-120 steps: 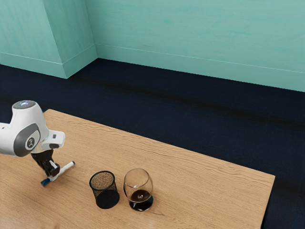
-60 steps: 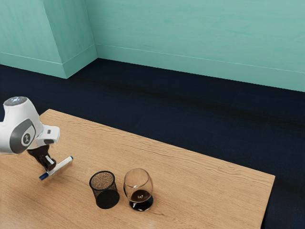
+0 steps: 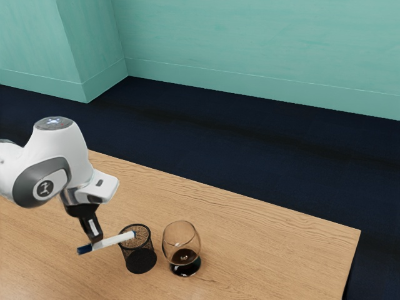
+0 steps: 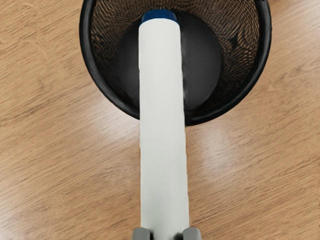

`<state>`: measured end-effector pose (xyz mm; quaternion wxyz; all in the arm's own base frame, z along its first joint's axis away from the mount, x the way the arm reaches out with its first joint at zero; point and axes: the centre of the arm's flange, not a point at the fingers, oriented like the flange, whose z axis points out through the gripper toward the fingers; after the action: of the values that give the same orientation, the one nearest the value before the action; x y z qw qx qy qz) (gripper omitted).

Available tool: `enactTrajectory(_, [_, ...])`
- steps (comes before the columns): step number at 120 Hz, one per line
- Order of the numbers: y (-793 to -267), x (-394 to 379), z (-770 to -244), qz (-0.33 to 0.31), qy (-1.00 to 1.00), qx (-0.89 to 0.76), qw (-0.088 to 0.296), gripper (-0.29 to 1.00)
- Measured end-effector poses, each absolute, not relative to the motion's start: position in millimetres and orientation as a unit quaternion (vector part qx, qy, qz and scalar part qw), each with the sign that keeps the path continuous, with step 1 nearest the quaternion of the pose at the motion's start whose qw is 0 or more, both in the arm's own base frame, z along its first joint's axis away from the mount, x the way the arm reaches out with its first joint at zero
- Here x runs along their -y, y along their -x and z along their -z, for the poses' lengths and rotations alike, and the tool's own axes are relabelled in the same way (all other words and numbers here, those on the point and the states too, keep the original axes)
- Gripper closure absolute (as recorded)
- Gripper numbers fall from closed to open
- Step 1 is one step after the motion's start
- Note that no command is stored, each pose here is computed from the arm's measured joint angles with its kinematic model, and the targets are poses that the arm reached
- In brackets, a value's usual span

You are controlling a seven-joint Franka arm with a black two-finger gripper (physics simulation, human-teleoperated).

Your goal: Put the marker into the pen holder.

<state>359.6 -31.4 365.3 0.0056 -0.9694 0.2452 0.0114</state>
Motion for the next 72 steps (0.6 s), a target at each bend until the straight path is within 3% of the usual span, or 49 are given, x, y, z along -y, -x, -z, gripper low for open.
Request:
enactTrajectory(36, [-380.8,46.8,-387.6,-0.038,0.975,-0.219,0.007,0.77])
enactTrajectory(72, [-456.4,51.6,-369.2,-0.181,0.977,-0.114,0.016,0.74])
